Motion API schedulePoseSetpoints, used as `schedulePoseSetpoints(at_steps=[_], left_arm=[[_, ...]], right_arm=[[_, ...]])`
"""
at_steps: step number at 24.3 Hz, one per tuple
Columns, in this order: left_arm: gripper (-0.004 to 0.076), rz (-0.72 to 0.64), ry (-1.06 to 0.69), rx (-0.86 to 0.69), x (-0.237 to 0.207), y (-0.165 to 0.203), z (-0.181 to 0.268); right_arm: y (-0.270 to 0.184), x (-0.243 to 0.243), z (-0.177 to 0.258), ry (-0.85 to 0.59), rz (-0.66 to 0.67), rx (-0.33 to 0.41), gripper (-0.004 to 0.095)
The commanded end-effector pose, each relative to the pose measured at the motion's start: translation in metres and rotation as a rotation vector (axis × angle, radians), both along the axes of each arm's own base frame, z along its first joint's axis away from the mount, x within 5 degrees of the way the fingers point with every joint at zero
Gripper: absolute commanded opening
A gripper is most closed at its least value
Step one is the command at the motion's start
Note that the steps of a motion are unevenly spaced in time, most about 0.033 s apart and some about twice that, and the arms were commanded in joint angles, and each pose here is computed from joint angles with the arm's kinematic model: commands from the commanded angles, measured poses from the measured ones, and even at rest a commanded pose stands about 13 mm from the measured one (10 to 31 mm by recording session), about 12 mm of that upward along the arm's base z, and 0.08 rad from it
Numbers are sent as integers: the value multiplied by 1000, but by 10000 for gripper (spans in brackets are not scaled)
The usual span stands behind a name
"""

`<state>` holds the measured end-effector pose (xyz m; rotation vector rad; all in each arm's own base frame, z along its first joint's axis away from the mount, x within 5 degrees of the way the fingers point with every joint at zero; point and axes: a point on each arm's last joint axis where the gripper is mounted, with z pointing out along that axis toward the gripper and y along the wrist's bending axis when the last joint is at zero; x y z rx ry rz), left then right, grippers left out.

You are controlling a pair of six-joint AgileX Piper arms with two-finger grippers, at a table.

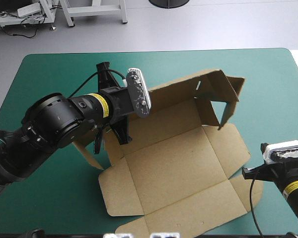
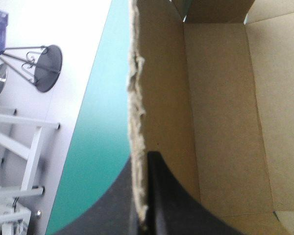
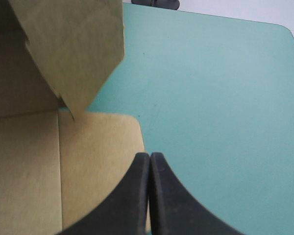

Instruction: Fold the box

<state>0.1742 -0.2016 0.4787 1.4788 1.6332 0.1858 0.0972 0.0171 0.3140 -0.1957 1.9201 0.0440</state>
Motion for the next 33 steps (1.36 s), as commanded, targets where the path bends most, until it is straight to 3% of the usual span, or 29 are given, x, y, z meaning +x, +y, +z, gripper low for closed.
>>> schedulePoseSetpoints(at_steps=[1, 13, 17, 21, 27, 33], left_arm=[[-6, -100, -85, -79, -4, -6, 12], [-6, -168, -134, 99, 40, -65, -49], [-6, -168, -159, 171, 53, -79, -66], [-6, -162, -163, 233, 61, -86, -80], [-6, -127, -126, 206, 62, -87, -84], [-6, -95, -73, 245, 61, -82, -88]], right_arm=[[-2, 0, 23, -124, -9, 9, -23], [-19, -7, 58, -197, -140, -63, -24], [-28, -9, 70, -264, -228, -50, -24], [-35, -6, 83, -280, -321, -89, -24], [-19, 43, 128, -308, -371, -243, -25], [7, 112, 154, -248, -363, -394, -25]])
